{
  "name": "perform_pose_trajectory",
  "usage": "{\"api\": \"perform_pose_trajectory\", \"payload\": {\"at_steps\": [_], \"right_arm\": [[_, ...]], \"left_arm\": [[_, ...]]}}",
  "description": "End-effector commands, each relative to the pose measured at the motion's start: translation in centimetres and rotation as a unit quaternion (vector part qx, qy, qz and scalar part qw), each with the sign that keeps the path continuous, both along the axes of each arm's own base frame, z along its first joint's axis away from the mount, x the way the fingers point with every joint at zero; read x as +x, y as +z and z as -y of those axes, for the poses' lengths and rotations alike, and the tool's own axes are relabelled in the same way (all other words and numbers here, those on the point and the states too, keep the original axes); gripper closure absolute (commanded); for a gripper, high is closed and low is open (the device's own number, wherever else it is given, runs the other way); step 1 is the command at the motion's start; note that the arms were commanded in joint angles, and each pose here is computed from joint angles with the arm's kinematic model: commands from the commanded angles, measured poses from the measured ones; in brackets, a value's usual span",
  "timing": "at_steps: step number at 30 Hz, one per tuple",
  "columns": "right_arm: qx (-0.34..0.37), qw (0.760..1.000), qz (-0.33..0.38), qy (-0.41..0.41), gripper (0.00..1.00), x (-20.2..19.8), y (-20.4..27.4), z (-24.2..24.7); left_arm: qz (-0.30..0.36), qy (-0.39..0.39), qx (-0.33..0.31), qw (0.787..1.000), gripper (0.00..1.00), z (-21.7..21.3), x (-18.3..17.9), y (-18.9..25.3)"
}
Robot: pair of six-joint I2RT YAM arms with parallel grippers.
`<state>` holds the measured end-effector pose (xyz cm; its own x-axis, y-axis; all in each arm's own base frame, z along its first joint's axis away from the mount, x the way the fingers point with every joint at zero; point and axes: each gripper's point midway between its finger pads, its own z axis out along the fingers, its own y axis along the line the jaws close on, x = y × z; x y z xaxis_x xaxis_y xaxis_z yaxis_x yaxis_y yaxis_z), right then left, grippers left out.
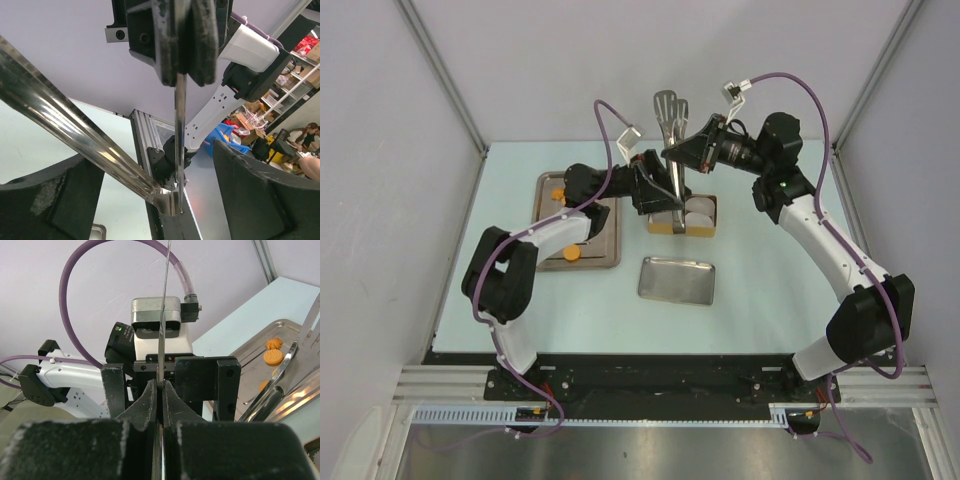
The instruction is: Pack the cookies
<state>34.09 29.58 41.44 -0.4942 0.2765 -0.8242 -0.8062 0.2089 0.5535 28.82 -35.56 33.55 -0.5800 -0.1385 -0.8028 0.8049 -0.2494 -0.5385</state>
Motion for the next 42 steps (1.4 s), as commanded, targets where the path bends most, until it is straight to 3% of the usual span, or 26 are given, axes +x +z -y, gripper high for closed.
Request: {"api": "perform_pose_trajectory", "payload": {"at_steps": [1,14,21,31,40,42], "right_arm": [[0.011,1.0,0.024,0.004,1.0,-0.4,0.9,-0.3],[0.013,1.0,0.026,0.003,1.0,-0.5,1.0,-0.3],[0.013,0.999,0.031,0.005,1.0,-0.6,1.1,-0.2],[0.001,0.999,0.042,-0.008,0.97,-0.4,0.9,0.0],[-0.007,0.998,0.054,-0.023,0.91,-0.2,1.0,0.7],[-0.007,0.998,0.058,-0.03,0.94,-0.1,1.2,1.1]], "left_arm": [[0.032,0.006,-0.022,0.999,0.14,0.4,-0.2,1.7],[0.026,0.017,-0.017,0.999,0.4,0.3,0.0,1.8],[0.024,0.019,-0.016,0.999,0.44,0.2,-0.2,1.6],[0.03,0.051,-0.004,0.998,0.59,0.0,0.3,2.0],[0.023,0.09,0.023,0.995,0.65,-1.1,1.6,1.1],[0.032,0.102,0.026,0.994,0.66,-1.5,1.9,1.2]]}}
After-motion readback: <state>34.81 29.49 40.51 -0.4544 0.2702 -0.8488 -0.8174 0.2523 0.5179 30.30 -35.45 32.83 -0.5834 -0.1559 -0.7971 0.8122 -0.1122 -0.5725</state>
